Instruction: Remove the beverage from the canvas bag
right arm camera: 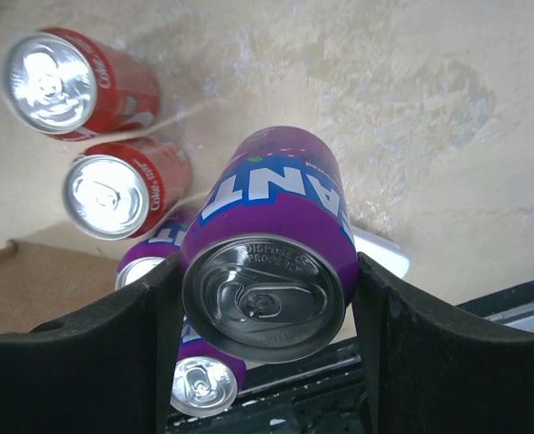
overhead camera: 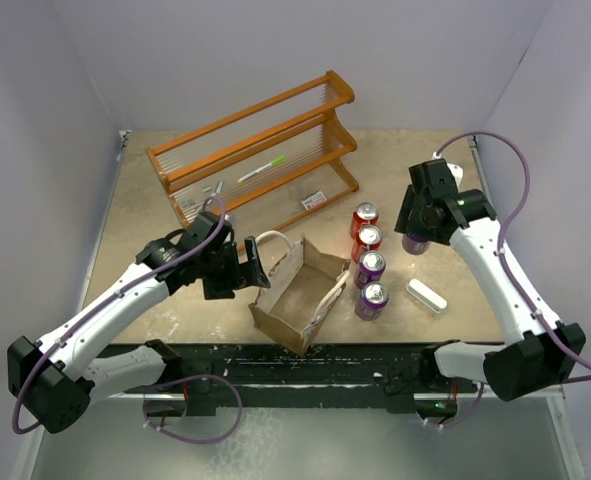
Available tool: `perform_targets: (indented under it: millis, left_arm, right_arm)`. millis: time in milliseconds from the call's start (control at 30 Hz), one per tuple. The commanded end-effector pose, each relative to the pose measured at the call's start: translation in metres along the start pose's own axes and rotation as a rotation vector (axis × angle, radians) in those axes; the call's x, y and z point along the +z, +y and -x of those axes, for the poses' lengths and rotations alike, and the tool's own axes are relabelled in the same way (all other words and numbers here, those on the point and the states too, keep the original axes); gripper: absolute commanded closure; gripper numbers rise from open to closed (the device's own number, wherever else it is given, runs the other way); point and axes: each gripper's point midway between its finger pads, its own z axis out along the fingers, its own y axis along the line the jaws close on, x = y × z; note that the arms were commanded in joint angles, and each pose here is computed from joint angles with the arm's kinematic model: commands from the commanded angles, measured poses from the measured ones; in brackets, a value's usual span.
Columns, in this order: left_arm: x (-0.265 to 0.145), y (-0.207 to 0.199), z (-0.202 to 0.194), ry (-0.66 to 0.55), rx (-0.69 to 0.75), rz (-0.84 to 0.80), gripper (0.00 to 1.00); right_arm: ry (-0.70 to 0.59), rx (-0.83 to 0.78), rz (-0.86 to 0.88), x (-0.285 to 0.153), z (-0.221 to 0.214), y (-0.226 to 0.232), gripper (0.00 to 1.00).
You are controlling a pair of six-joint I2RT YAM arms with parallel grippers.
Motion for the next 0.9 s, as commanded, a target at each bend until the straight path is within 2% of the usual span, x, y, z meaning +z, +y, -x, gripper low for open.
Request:
perform_targets:
  millis: [0, 267, 533, 600, 633, 700, 867]
  left_arm:
    - [-0.015, -0.013, 0.010, -0.052, 0.019, -0.044, 0.01]
    - [-0.038, -0.014, 0.014, -0.089, 0.043, -0.039, 0.01]
    - [-0.058, -0.023, 0.020, -0.137, 0.034, -0.072, 0.01]
    - [-0.062, -0.025, 0.022, -0.145, 0.035, -0.077, 0.01]
    - [-0.064, -0.026, 0.023, -0.150, 0.037, -0.079, 0.01]
    - [-0.068, -0.029, 0.026, -0.164, 0.043, -0.084, 0.01]
    - [-0.084, -0.036, 0.036, -0.221, 0.071, -0.105, 0.01]
  right_arm:
    - [-0.020, 0.020, 0.092, 0.025, 0.012, 0.020, 1.00]
    - [0.091, -0.029, 0.067, 0.088, -0.017, 0.022, 1.00]
    - [0.164, -0.038, 0.110, 0.112, -0.037, 0.026, 1.00]
    - [0.179, -0.046, 0.115, 0.115, -0.041, 0.026, 0.95]
    - [0.183, -0.051, 0.119, 0.115, -0.043, 0.026, 0.92]
    - [0.186, -0.057, 0.124, 0.114, -0.045, 0.025, 0.79]
    - [0.172, -0.060, 0.135, 0.108, -0.045, 0.023, 0.35]
